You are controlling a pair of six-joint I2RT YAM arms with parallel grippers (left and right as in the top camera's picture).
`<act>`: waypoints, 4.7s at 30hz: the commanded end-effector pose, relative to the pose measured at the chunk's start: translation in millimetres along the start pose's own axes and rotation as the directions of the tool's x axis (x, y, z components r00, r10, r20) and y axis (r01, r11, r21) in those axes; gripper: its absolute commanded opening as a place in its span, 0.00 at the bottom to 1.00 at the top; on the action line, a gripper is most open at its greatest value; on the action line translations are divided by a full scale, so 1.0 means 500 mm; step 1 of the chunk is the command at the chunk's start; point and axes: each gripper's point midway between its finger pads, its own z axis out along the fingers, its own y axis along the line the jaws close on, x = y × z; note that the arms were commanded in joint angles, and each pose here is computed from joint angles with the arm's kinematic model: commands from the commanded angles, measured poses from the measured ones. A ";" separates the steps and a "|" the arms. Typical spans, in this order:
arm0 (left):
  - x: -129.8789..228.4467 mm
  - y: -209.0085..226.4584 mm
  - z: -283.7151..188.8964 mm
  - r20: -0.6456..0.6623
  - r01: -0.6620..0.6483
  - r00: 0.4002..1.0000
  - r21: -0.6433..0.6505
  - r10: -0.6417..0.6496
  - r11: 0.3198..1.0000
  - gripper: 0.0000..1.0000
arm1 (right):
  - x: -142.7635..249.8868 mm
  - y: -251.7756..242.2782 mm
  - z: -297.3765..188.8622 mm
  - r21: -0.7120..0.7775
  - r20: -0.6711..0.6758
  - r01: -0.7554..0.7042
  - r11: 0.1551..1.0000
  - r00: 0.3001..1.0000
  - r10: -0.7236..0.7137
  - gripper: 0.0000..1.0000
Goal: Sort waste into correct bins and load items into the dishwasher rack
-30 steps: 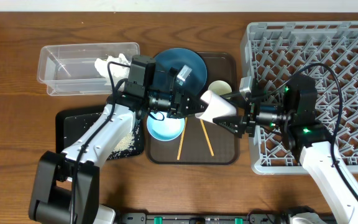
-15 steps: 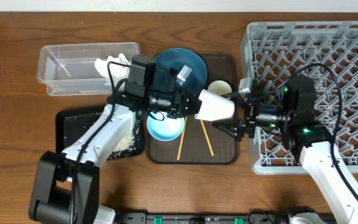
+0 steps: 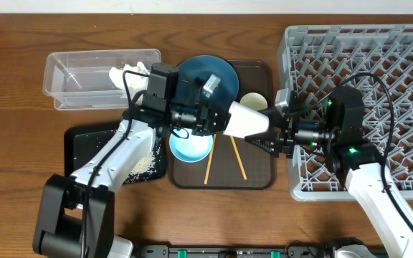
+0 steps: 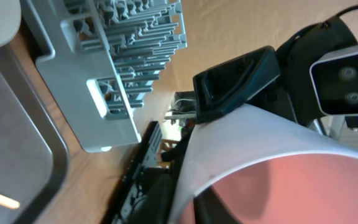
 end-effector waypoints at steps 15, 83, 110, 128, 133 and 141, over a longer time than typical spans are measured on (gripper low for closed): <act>-0.051 0.140 -0.036 0.195 0.054 0.981 -0.372 0.022 0.927 0.24 | 0.051 -0.064 -0.010 0.219 -0.072 -0.202 0.955 0.972 0.223 0.28; 0.000 0.173 -0.293 0.375 0.218 0.915 -0.769 0.147 0.602 0.29 | 0.316 -0.253 -0.908 0.662 0.736 -0.412 -0.626 0.199 0.648 0.13; 0.004 0.174 -0.292 0.373 0.221 0.917 -0.769 0.140 0.600 0.37 | 0.280 -0.299 -0.867 0.624 0.733 -0.582 -0.521 0.205 0.648 0.90; -0.105 0.101 -0.233 0.261 0.002 0.868 -0.853 0.423 0.523 0.52 | 0.089 -0.330 -0.643 0.771 0.444 -0.635 -0.054 0.474 0.760 0.92; -0.158 0.084 -0.182 0.200 -0.057 0.862 -0.875 0.466 0.481 0.54 | 0.045 -0.317 -0.565 0.808 0.345 -0.587 0.049 0.538 0.769 0.92; -0.203 0.149 -0.057 0.124 -0.148 0.871 -0.856 0.475 0.495 0.54 | 0.040 -0.314 -0.486 0.870 0.212 -0.480 0.115 0.575 0.790 0.93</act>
